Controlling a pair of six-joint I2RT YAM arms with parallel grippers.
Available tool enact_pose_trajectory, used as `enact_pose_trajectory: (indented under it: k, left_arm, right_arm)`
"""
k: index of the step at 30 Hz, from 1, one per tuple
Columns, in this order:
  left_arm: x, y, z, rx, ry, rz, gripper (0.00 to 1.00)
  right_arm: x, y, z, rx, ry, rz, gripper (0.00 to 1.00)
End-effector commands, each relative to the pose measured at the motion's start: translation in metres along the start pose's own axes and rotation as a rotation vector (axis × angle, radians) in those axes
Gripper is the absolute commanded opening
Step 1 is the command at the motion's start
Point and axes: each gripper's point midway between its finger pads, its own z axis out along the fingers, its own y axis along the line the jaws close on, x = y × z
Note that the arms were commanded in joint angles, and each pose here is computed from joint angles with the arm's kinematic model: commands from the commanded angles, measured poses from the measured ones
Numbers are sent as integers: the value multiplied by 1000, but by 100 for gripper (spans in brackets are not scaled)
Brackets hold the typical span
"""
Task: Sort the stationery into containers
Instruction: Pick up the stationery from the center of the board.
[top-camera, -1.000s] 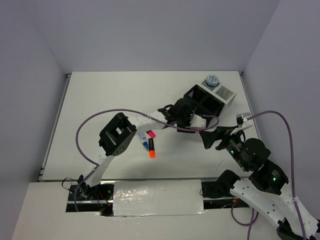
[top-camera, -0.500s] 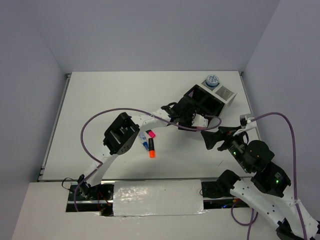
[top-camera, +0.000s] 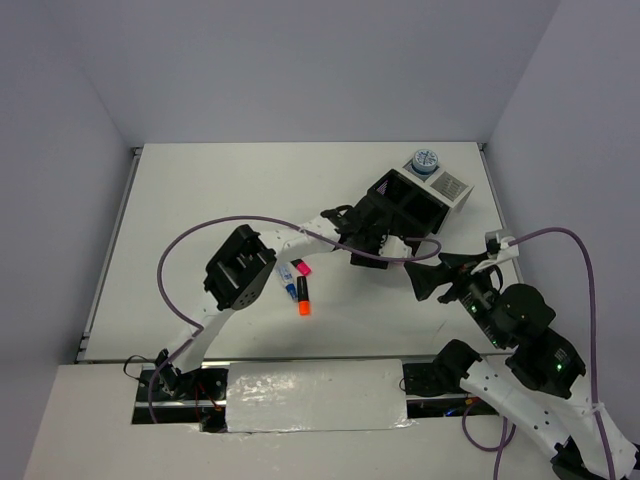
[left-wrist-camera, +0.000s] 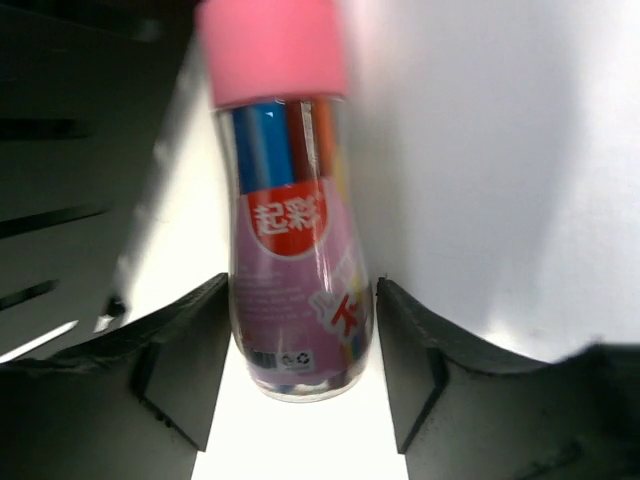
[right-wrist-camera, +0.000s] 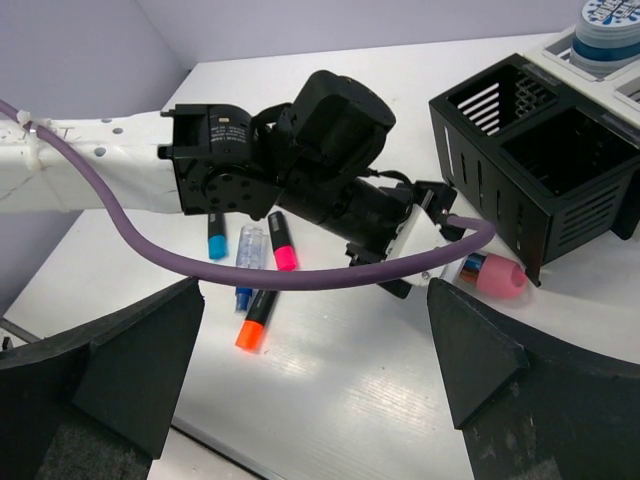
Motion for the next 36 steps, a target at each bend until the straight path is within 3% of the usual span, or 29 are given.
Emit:
enact_pose_trajectory:
  k: [1,7,10,11,13,21,25,29,33,36]
  left_arm:
    - [-6,-44,-7,172,-3,-57,68]
    - [-10,-67,-14,208,-5,-110,30]
    - [-10,-70,-14,153,-3,-134,17]
    - [-5,-76,-13,145,12,-170,5]
    - [-11,-64,-15,73,-4,-202,0]
    - [-66,-24,-69,-103,-231,-556,0]
    - [-98,-5,-119,-225,-422,-763,0]
    - [-122,-1,-183,-314,-653,-864,0]
    - [-145,-23,-235,-271,-886,-877,0]
    - [-150,-35,-255,-284,-942,-874,0]
  right_arm:
    - [-22,6,-10,-25,-62,21,100]
    - [-31,7,-17,-37,-87,32,100]
    - [-33,8,-20,-48,-97,39,100]
    - [-35,8,-22,-46,-104,44,100]
    - [-39,6,-27,-45,-124,59,100]
    - [-58,-6,-24,51,-194,126,100]
    - [-78,-20,-22,164,-260,231,100]
    - [-95,-24,-22,200,-342,340,100]
    - [-79,-1,26,193,-216,329,100]
    - [-64,19,59,150,-127,310,100]
